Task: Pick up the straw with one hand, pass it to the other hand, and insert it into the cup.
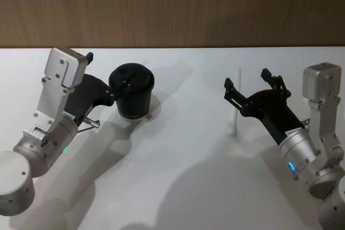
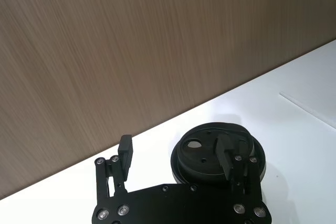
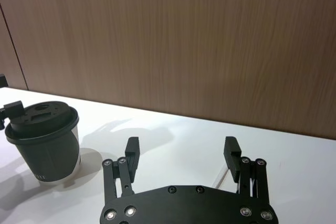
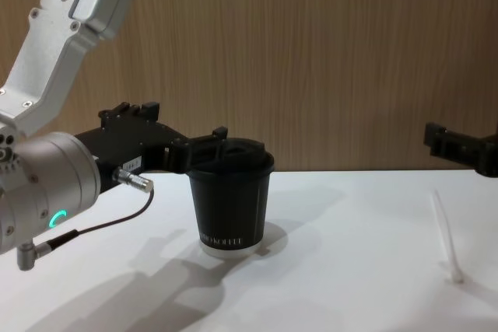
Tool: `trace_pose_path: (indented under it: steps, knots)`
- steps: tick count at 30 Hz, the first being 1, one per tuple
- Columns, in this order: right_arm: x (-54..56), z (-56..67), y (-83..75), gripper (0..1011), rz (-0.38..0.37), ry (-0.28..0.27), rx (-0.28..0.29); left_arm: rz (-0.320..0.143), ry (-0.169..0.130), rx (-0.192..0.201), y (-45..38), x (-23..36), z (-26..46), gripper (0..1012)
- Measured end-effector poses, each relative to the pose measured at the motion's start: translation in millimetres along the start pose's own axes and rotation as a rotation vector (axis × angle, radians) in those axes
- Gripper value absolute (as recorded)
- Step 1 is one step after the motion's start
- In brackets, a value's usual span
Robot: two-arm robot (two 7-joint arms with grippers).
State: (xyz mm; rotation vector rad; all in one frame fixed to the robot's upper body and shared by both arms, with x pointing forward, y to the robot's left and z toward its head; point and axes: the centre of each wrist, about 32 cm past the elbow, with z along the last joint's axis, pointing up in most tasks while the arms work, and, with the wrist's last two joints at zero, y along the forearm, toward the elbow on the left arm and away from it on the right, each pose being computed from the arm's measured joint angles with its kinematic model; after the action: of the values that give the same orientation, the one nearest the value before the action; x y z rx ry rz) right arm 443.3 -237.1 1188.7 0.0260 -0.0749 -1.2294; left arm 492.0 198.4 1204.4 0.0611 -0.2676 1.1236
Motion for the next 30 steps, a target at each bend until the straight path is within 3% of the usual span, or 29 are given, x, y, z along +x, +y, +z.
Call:
trace_pose_path:
  steps: [30]
  knots:
    - [0.0,0.0,0.0,1001,0.000,0.000,0.000,0.000,0.000,0.000,0.0,0.0,0.0,1000]
